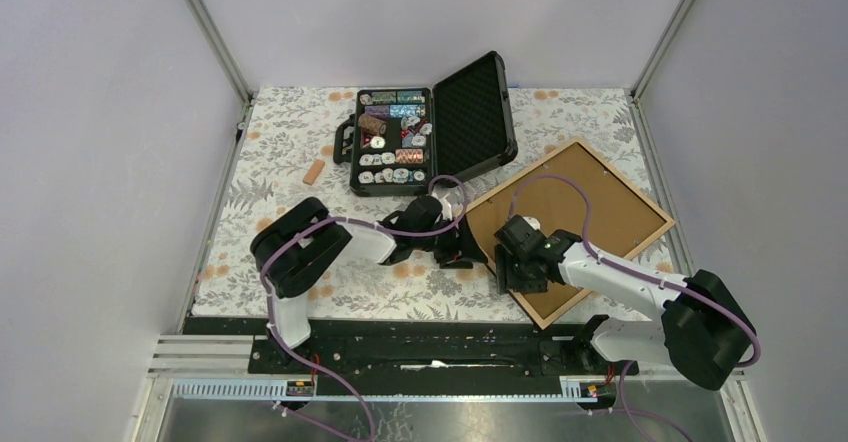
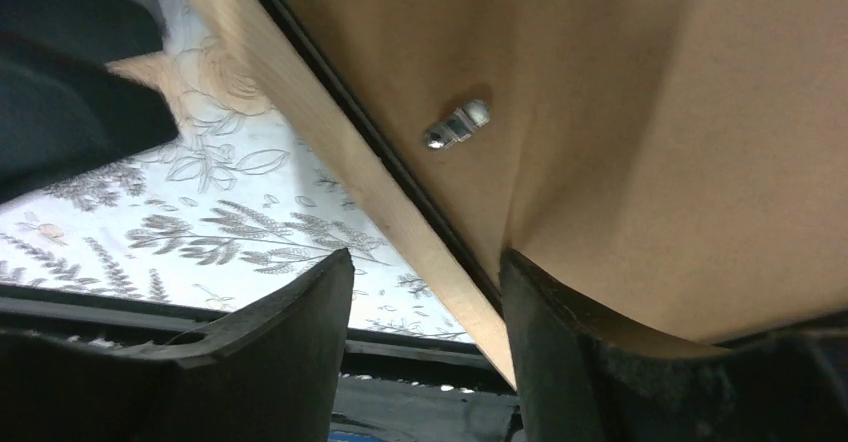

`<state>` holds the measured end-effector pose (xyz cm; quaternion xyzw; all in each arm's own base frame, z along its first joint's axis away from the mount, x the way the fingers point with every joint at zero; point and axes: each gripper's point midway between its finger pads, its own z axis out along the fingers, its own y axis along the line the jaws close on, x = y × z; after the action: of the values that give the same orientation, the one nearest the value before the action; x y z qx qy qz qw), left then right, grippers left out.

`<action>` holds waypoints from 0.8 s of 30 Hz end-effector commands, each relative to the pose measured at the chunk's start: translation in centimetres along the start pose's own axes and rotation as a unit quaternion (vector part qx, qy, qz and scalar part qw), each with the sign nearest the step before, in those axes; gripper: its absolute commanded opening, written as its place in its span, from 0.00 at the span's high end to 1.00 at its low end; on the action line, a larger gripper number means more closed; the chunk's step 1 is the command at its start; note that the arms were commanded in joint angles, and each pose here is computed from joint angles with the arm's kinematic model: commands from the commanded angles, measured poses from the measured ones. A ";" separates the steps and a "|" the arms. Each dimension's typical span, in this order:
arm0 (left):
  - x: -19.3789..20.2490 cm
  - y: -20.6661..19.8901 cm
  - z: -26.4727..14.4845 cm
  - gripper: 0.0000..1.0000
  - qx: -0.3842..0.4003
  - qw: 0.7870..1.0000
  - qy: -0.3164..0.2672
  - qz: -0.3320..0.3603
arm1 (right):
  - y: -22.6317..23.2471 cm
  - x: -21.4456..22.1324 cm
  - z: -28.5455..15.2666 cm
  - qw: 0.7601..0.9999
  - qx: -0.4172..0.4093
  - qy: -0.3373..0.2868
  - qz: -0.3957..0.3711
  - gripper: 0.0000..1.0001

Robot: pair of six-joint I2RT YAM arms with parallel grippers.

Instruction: Put the photo into the frame

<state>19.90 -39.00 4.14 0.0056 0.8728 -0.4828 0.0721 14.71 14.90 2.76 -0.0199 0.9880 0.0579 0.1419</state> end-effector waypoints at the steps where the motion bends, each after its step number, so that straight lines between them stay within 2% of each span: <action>1: -3.3 -1.4 1.5 0.43 0.005 0.999 -0.047 0.018 | 1.7 0.6 1.0 0.998 -0.052 0.002 0.033 0.40; 7: -5.9 -0.1 2.9 0.50 -0.018 0.998 -0.063 0.015 | 6.0 -1.4 1.4 0.989 -0.144 -0.017 0.042 0.48; 11: -7.5 0.1 3.3 0.51 -0.026 0.998 -0.061 0.021 | 7.1 -3.8 0.7 0.986 -0.153 -0.054 0.045 0.49; 17: -7.7 0.3 2.8 0.51 -0.032 0.997 -0.057 0.032 | 5.1 -6.6 -0.4 0.988 -0.096 -0.113 0.037 0.42; 19: -7.6 0.6 2.3 0.51 -0.035 0.997 -0.058 0.032 | 5.2 -7.6 -0.7 0.986 -0.119 -0.111 0.043 0.34; 21: -7.7 0.4 1.8 0.51 -0.030 0.997 -0.056 0.033 | 4.8 -8.9 -0.8 0.980 -0.158 -0.100 0.068 0.32; 24: -7.7 0.4 1.5 0.50 -0.030 0.998 -0.051 0.038 | 4.3 -10.6 -0.8 0.981 -0.148 -0.114 0.054 0.30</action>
<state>27.68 -40.65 3.58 -0.0031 0.8774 -0.4622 0.1286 21.46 18.47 4.59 0.0427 0.9590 0.1818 0.2132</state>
